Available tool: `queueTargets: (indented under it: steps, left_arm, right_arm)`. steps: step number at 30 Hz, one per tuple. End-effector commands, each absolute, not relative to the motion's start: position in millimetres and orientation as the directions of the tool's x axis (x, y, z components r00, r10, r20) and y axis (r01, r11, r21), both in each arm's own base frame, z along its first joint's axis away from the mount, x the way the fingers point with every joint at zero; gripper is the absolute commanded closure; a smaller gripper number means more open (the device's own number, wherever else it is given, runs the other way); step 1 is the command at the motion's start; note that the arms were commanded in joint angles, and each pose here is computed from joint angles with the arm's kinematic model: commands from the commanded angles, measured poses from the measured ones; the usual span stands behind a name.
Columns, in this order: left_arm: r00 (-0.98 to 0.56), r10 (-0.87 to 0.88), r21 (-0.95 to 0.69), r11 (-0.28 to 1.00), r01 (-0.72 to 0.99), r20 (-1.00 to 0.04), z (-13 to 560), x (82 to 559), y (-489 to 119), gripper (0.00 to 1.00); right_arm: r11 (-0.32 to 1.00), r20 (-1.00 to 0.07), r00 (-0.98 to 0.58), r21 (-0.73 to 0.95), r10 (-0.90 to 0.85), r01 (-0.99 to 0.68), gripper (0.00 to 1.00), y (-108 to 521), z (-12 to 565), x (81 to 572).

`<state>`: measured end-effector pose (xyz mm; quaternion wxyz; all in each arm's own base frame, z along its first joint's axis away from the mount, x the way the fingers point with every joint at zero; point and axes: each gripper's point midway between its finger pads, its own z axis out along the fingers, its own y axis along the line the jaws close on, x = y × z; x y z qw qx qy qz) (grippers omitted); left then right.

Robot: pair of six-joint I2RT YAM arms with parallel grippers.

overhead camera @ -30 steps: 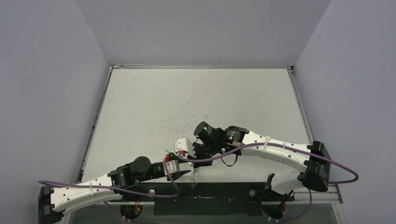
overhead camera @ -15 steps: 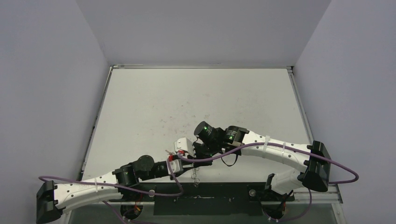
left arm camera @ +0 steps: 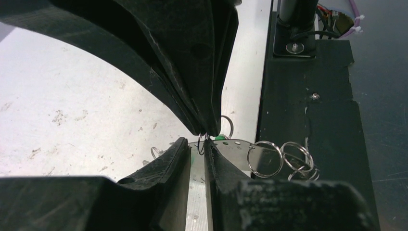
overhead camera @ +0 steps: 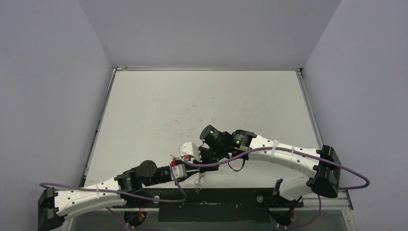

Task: Put the keys on the keyring

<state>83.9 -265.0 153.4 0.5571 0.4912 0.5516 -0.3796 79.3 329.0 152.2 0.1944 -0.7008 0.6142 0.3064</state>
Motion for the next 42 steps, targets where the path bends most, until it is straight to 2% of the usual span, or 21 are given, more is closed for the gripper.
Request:
queueTargets:
  steps: [1,5,9,12,13,15,19,25,30,33,35,40,42]
  left_arm:
    - [0.127,0.076,0.14,0.217,0.966,-0.989,178,84,-274,0.84]
    - [0.131,0.082,0.146,0.21,0.967,-0.988,177,84,-276,0.87]
    - [0.141,0.061,0.151,0.214,0.965,-0.988,181,84,-275,1.0]
    - [0.145,0.039,0.15,0.225,0.963,-0.989,186,84,-273,1.0]
    - [0.145,0.033,0.149,0.231,0.962,-0.989,188,85,-272,0.98]
    - [0.148,0.019,0.148,0.237,0.96,-0.989,191,85,-271,0.86]
    - [0.152,0.001,0.148,0.238,0.96,-0.988,195,84,-271,0.83]
    - [0.145,0.025,0.147,0.221,0.964,-0.989,188,83,-274,0.86]
    - [0.146,0.033,0.15,0.208,0.967,-0.989,187,82,-277,1.0]
    - [0.148,0.037,0.152,0.205,0.967,-0.988,186,82,-276,1.0]
    - [0.144,0.034,0.148,0.209,0.967,-0.989,186,82,-275,1.0]
    - [0.132,-0.007,0.126,0.24,0.963,-0.991,188,84,-272,1.0]
    - [0.131,-0.033,0.119,0.257,0.959,-0.991,190,86,-271,1.0]
  right_arm:
    - [-0.185,-0.728,0.091,0.051,-0.679,-0.981,1.0,346,176,84]
    - [-0.19,-0.724,0.092,0.055,-0.683,-0.98,1.0,347,174,83]
    - [-0.19,-0.721,0.093,0.054,-0.687,-0.98,1.0,346,173,83]
    - [-0.192,-0.721,0.095,0.053,-0.686,-0.98,1.0,346,173,83]
    - [-0.191,-0.721,0.095,0.054,-0.687,-0.98,1.0,346,173,83]
    - [-0.192,-0.72,0.095,0.054,-0.688,-0.98,1.0,347,172,83]
    - [-0.191,-0.72,0.093,0.055,-0.687,-0.98,1.0,347,173,83]
    - [-0.19,-0.723,0.094,0.053,-0.685,-0.98,1.0,347,174,83]
    - [-0.193,-0.725,0.097,0.05,-0.682,-0.98,1.0,347,175,82]
    - [-0.189,-0.727,0.099,0.043,-0.68,-0.981,1.0,348,175,84]
    - [-0.178,-0.731,0.097,0.034,-0.675,-0.983,0.94,349,175,86]
    - [-0.108,-0.765,0.079,-0.013,-0.639,-0.994,0.63,351,183,98]
    - [-0.081,-0.787,0.068,-0.022,-0.613,-0.996,0.53,350,187,103]
